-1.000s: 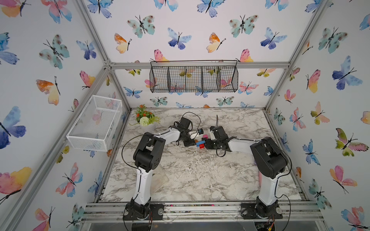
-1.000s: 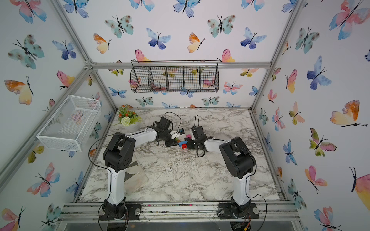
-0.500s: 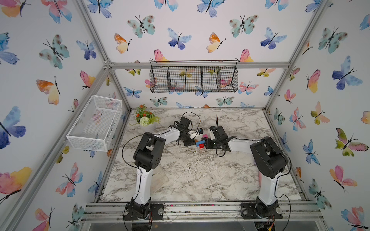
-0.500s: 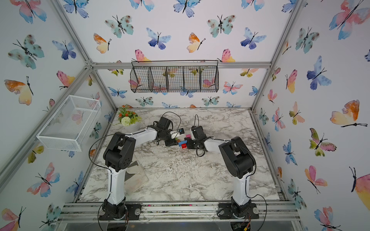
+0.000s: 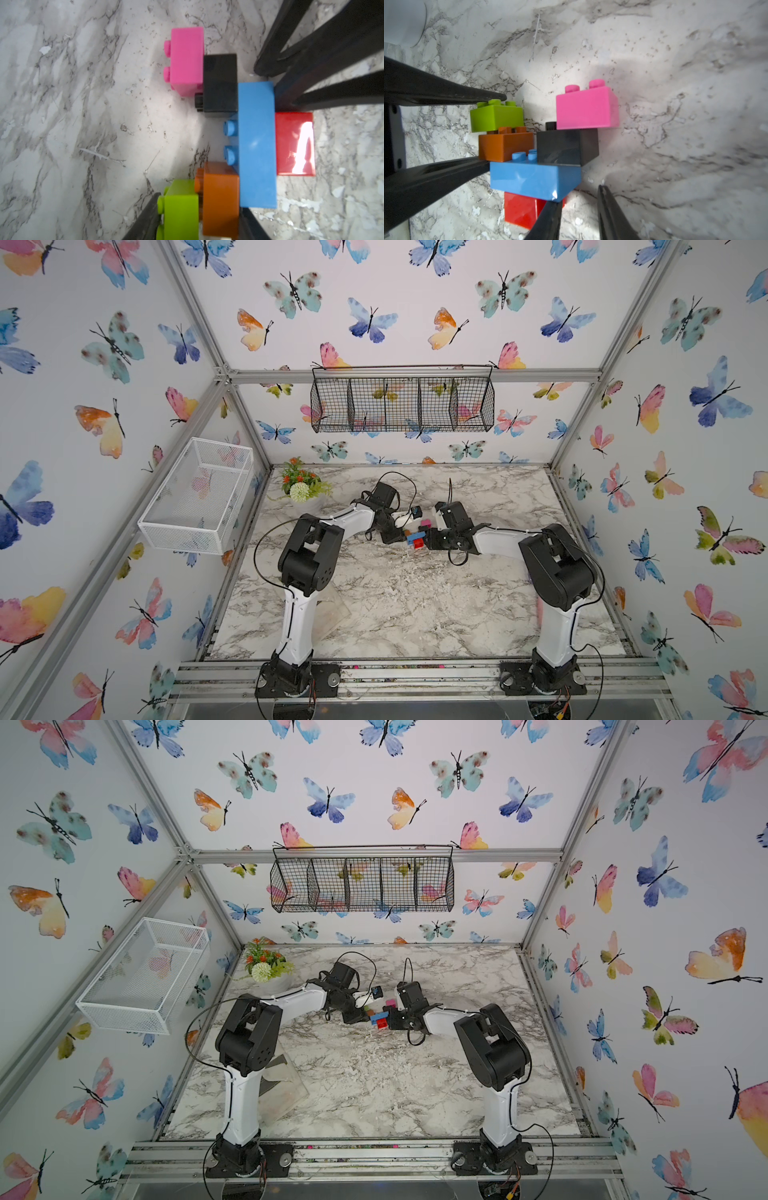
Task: Assemble the letter v with lego
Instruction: Assemble the lego brick with the lego brick, then reset both arms
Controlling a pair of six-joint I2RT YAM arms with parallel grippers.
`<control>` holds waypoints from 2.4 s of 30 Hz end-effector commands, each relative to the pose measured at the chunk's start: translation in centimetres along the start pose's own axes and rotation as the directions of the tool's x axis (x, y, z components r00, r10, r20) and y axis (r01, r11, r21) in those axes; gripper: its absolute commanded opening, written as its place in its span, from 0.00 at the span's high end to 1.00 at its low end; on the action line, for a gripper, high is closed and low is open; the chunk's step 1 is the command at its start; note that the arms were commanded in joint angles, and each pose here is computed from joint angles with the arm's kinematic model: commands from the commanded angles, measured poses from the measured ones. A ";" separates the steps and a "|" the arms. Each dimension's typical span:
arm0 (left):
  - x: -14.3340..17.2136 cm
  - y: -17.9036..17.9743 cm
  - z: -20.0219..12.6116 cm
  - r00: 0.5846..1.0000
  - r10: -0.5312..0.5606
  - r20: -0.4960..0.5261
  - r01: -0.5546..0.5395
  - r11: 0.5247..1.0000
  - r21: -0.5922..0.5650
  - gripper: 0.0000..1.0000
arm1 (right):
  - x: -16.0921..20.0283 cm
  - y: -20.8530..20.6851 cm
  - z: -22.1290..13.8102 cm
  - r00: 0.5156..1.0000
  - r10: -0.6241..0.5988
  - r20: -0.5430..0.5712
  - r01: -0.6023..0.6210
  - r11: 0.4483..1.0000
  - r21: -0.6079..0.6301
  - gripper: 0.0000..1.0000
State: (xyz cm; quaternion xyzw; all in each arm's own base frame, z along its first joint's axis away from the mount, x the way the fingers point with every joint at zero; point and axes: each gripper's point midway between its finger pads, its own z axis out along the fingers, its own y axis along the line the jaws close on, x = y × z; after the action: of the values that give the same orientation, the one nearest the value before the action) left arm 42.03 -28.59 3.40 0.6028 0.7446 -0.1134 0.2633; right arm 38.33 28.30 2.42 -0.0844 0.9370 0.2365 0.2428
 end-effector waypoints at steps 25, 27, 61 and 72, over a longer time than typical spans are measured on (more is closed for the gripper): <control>0.0 1.3 -2.6 0.995 -0.097 0.006 0.097 0.995 -0.030 0.15 | 3.2 -2.0 1.6 0.993 0.015 -0.116 -0.010 0.999 0.052 0.65; -0.1 1.4 -3.2 0.993 -0.117 0.029 0.117 0.993 -0.029 0.06 | 3.3 -1.9 1.7 0.993 0.017 -0.120 -0.012 0.999 0.045 0.65; 7.0 -0.8 -20.6 0.239 -0.717 0.655 0.952 0.307 -0.012 0.02 | -2.7 -1.2 -7.9 0.975 -0.079 0.209 0.063 0.995 0.084 0.38; 20.0 1.3 -25.5 0.426 -0.508 0.749 0.838 -0.090 -0.538 0.02 | -6.7 -14.7 -18.0 0.806 -0.324 0.495 -0.059 0.789 0.612 0.02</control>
State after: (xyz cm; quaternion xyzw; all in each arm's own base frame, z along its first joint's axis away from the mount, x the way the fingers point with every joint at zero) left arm 33.24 -2.47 13.98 -0.1323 0.8354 -0.0068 0.5335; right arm 40.08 9.78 12.92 0.0251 0.8652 0.0309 0.4998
